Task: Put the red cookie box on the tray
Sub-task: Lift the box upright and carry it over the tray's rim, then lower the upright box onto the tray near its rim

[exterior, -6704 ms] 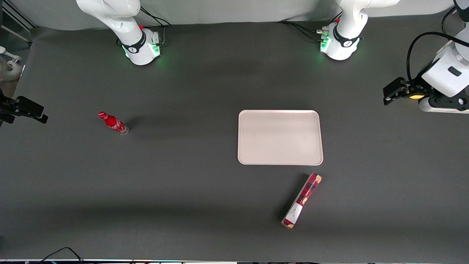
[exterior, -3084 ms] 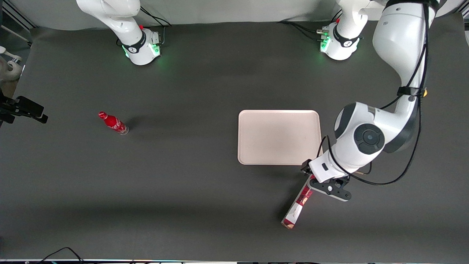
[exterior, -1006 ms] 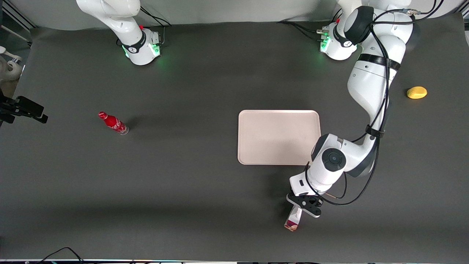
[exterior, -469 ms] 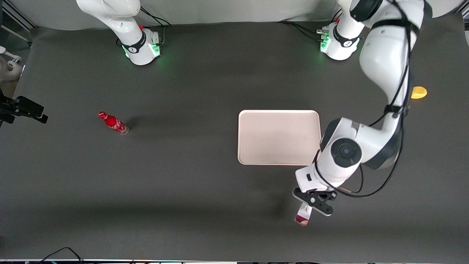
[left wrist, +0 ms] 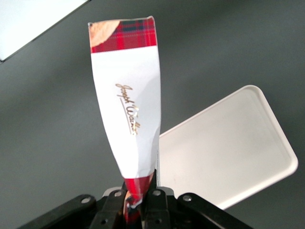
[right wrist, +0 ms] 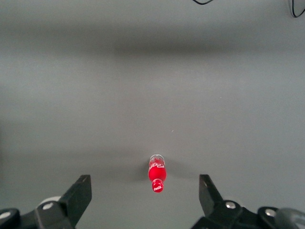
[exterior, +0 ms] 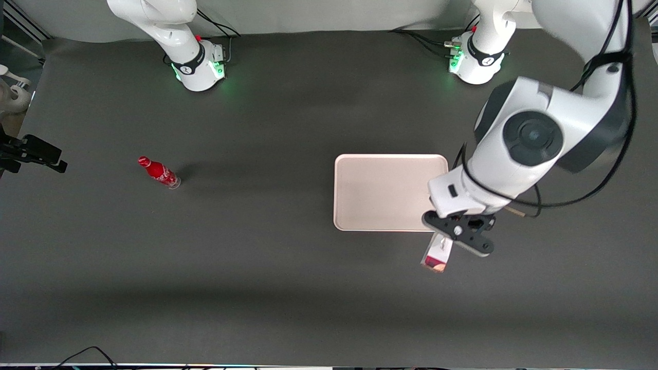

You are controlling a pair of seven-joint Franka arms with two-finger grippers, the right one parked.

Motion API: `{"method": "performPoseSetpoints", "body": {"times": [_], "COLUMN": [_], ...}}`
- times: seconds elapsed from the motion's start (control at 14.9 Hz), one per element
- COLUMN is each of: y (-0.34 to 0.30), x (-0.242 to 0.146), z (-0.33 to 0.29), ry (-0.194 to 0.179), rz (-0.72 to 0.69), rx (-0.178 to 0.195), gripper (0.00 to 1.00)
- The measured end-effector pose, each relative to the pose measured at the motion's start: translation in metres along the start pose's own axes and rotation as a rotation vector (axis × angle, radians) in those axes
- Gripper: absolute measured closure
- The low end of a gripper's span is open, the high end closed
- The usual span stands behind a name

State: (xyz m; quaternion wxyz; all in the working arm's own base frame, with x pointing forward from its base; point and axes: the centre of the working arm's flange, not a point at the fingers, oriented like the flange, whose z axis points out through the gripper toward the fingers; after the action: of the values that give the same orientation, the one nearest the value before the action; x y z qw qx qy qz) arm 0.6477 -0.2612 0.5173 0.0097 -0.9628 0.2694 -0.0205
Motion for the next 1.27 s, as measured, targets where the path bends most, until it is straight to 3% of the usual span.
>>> {"method": "performPoseSetpoints", "body": {"times": [0.2, 0.4, 0.54, 0.8, 0.94, 1.27], "y": [0.0, -0.003, -0.004, 0.018, 0.026, 0.03], "x": [-0.019, -0.03, -0.04, -0.08, -0.111, -0.176], "z": [-0.028, -0.014, 0.004, 0.064, 0.109, 0.188], "ry": [-0.032, -0.073, -0.081, -0.021, 0.013, 0.042], "rz": [-0.01, -0.049, -0.125, -0.285, -0.333, -0.404], "rx": [0.003, 0.008, -0.004, 0.009, -0.014, -0.035], "gripper": [0.87, 0.87, 0.87, 0.87, 0.87, 0.87]}}
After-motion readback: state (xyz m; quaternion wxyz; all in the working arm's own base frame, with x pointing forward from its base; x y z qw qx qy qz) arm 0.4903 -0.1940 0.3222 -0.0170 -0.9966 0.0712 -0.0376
